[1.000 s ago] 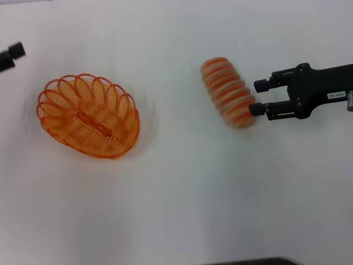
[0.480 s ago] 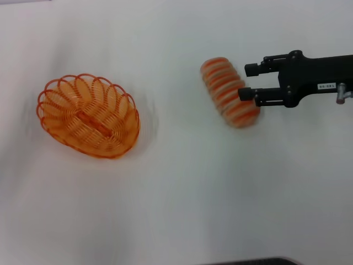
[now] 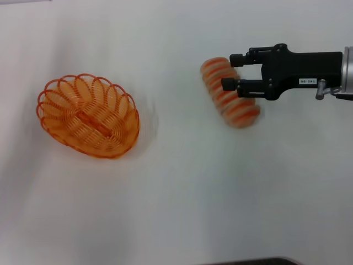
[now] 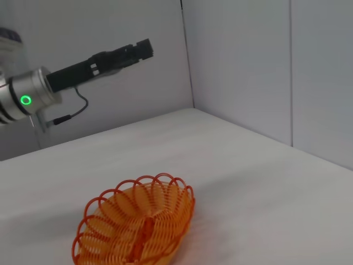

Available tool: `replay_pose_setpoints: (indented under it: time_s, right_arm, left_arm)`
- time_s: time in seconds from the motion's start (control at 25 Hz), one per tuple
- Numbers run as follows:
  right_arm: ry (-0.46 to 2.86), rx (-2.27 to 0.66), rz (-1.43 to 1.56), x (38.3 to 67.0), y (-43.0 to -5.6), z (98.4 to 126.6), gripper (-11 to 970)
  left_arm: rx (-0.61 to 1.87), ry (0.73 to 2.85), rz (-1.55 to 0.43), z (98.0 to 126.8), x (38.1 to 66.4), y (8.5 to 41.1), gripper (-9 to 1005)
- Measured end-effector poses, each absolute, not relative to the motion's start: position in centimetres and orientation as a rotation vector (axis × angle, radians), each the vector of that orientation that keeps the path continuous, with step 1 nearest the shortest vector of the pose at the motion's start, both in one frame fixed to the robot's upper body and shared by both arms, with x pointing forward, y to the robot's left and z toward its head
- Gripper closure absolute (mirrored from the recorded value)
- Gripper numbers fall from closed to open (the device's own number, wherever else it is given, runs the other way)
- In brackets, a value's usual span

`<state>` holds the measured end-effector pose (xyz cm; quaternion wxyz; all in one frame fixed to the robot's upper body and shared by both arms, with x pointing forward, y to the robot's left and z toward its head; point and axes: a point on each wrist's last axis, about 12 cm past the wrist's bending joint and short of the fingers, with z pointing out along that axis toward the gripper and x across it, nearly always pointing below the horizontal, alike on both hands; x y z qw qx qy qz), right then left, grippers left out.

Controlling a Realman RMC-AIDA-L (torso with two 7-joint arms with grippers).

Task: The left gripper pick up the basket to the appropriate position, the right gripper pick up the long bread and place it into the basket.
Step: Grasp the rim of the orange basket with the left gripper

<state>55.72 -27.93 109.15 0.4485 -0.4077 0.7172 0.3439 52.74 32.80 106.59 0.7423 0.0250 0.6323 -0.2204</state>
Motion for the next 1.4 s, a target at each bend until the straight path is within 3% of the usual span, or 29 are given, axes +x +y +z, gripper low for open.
replay_pose_setpoints:
  time_s: [0.24,0.56,0.8,1.4]
  right_arm:
    - [1.786,-1.019,0.854,55.7,-27.8,108.9,320]
    - [1.809,-1.143,0.932,54.2,-28.8,108.9,320]
    - [1.811,-1.181,0.97,53.4,-30.1,109.5,320]
    - [1.806,-1.207,0.933,53.2,-30.3,109.1,320]
  left_arm:
    - [0.16,1.523,-0.655,109.9,54.7,34.2,183]
    - [0.386,1.826,-0.695,115.2,55.5,36.3,182]
    - [0.618,2.063,-0.672,118.5,56.4,35.0,187]
    - [0.761,2.493,-0.425,119.1,61.4,28.1,189]
